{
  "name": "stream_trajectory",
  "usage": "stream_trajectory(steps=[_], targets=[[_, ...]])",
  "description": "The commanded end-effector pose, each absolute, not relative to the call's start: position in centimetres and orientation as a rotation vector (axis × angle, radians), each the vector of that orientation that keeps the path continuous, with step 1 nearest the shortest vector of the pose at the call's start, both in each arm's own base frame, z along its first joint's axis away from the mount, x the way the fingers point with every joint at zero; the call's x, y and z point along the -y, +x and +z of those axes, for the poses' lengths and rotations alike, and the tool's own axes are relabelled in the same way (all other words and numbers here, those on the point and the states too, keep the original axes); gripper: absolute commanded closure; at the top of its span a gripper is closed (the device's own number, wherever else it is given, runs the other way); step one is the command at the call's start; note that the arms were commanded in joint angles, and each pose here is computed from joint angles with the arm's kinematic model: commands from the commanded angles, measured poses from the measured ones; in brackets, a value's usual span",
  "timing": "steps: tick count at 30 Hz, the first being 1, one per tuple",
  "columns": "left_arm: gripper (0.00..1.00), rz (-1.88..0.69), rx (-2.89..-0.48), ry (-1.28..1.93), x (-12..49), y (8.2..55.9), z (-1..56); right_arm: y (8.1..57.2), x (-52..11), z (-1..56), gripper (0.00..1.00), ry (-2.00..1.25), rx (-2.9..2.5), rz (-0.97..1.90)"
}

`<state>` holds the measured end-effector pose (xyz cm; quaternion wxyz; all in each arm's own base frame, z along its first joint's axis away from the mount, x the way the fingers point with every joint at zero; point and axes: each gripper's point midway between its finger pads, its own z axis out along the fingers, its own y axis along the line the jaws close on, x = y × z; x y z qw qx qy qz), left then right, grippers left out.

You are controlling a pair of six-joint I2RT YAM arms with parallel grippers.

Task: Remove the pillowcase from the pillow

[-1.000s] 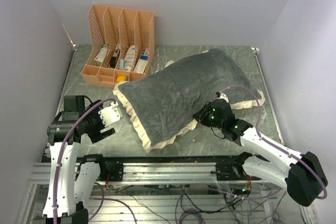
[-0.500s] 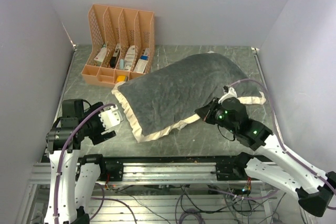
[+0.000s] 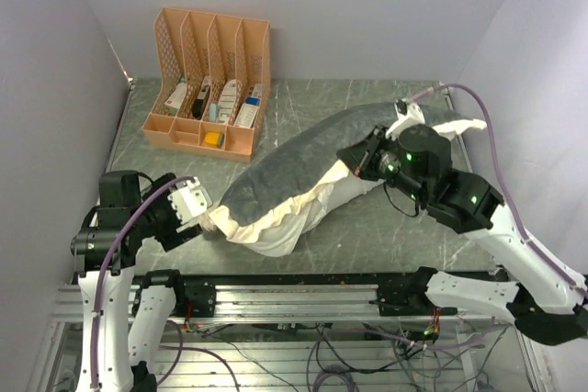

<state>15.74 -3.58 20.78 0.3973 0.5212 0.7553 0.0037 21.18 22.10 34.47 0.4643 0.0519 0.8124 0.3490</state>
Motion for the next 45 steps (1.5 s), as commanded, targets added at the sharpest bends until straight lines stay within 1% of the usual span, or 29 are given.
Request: stream_trajectory(steps=[1,3,5,8,9,11,14,15,16,18,20,21,24,25,27,29,31,34,38,40,41,44,45], targets=[[0.02,-0.112,-1.915,1.207,5.2,16.0,23.2,23.2,-23.5,43.1,1.00,0.132,-1.804,0.855],[0.02,-0.116,-1.936,1.158,5.1,16.6,23.7,24.1,-24.7,44.9,1.00,0.135,-1.788,0.794],[0.02,-0.097,-1.952,1.099,4.7,17.3,24.4,25.5,-26.4,45.4,1.00,0.133,-1.788,0.726],[0.02,-0.035,-1.964,1.007,3.9,18.3,25.5,28.5,-30.3,44.9,1.00,0.095,-1.797,0.658],[0.02,-0.009,-1.969,0.976,3.5,18.7,25.8,29.6,-31.3,45.7,1.00,0.085,-1.779,0.645],[0.02,0.094,-1.972,0.870,1.9,20.2,27.0,32.9,-33.5,44.5,1.00,0.054,-1.807,0.594],[0.00,0.408,-1.967,0.561,-3.4,23.2,30.0,39.2,-36.7,40.0,1.00,0.015,-1.914,0.616],[0.01,0.545,-1.957,0.436,-5.8,23.5,31.2,41.0,-37.8,38.0,1.00,-0.008,-1.945,0.633],[0.02,0.622,-1.926,0.371,-7.1,23.7,32.5,42.6,-38.9,36.0,1.00,-0.028,-1.973,0.643],[0.01,0.679,-1.859,0.291,-8.0,23.5,34.5,45.4,-40.9,31.2,1.00,-0.061,-2.036,0.639],[0.01,0.675,-1.811,0.252,-8.0,23.1,36.1,46.7,-42.3,28.4,1.00,-0.090,-2.064,0.656],[0.00,0.658,-1.792,0.245,-7.8,22.9,36.8,47.2,-42.8,26.9,0.93,-0.107,-2.081,0.679],[0.01,0.516,-1.795,0.394,-5.0,22.6,36.2,47.8,-42.8,24.3,0.47,-0.130,-2.132,0.752],[0.01,0.420,-1.850,0.513,-3.2,22.0,34.2,47.8,-42.4,24.4,0.38,-0.137,-2.129,0.766],[0.01,0.191,-1.962,0.774,0.5,20.2,29.6,47.7,-40.6,25.9,0.23,-0.141,-2.083,0.762],[0.01,-0.012,-2.064,0.908,2.8,18.6,25.4,48.0,-37.5,28.0,0.16,-0.116,-2.030,0.731],[0.01,-0.077,-2.136,0.916,3.1,18.7,22.6,48.5,-32.7,30.6,0.12,-0.054,-1.974,0.710],[0.01,-0.070,-2.167,0.916,2.7,20.0,20.5,50.2,-23.6,31.1,0.10,0.135,-1.954,0.674],[0.01,-0.071,-2.180,0.935,2.6,21.6,18.9,51.9,-10.0,26.4,0.10,0.461,-1.986,0.522],[0.01,-0.043,-2.197,0.927,2.0,22.7,18.1,52.0,-5.5,23.2,0.10,0.593,-2.005,0.438],[0.03,-0.025,-2.210,0.920,1.7,23.2,17.7,52.0,-3.8,21.0,0.10,0.646,-2.026,0.423],[0.17,0.000,-2.247,0.917,1.1,24.0,16.3,51.9,-1.8,15.2,0.10,0.746,-2.109,0.468],[0.23,0.003,-2.260,0.914,1.0,24.1,15.8,51.8,-1.7,13.6,0.10,0.769,-2.136,0.490]])
